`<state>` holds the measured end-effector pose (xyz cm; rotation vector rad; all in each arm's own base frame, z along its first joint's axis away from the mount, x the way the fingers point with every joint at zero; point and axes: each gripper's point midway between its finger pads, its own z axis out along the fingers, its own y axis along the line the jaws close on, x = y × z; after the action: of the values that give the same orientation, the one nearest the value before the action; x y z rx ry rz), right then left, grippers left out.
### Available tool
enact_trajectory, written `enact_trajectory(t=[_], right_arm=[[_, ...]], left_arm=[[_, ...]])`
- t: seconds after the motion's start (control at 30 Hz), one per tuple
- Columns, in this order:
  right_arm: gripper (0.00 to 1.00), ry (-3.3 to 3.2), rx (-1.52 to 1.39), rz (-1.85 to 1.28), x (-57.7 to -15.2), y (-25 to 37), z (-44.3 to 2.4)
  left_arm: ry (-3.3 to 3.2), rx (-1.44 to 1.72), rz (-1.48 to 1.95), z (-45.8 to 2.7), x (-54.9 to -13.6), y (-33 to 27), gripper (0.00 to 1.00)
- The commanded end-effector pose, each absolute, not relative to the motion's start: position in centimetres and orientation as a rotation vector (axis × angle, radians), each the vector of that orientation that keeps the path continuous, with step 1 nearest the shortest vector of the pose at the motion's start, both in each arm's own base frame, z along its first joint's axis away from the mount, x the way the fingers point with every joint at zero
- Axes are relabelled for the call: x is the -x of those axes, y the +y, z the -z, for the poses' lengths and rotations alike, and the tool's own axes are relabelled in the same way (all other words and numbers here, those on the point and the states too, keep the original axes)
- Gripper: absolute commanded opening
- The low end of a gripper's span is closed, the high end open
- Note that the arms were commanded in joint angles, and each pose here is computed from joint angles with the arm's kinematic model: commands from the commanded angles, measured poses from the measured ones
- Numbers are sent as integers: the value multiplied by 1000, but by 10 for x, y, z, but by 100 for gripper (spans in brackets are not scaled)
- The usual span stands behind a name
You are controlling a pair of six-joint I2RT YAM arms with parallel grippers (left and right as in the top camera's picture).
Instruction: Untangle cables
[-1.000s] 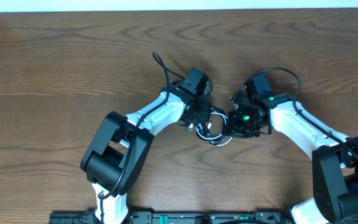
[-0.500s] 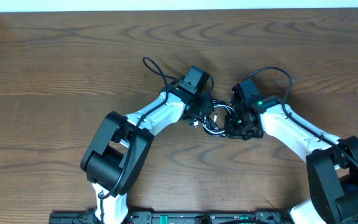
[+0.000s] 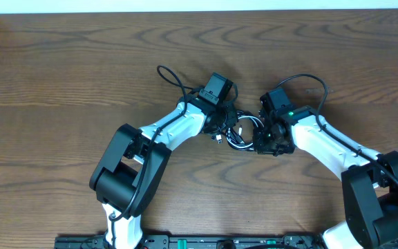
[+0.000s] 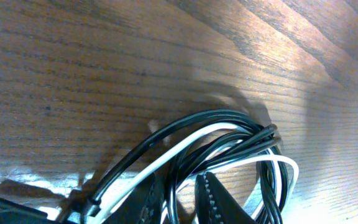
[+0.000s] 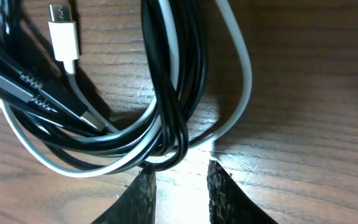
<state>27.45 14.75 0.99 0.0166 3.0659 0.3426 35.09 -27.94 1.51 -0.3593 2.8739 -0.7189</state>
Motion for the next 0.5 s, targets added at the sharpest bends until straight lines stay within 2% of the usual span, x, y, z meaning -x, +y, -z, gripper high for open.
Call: enact_trajectory(t=[0.0, 0.47], right_arm=[[24, 3038, -20, -288, -282, 142, -14], [24, 2998, -47, -266, -290, 140, -11]], left_arm=[[2889, 399, 739, -13, -346, -282, 22], [2874, 379, 719, -14, -340, -294, 22]])
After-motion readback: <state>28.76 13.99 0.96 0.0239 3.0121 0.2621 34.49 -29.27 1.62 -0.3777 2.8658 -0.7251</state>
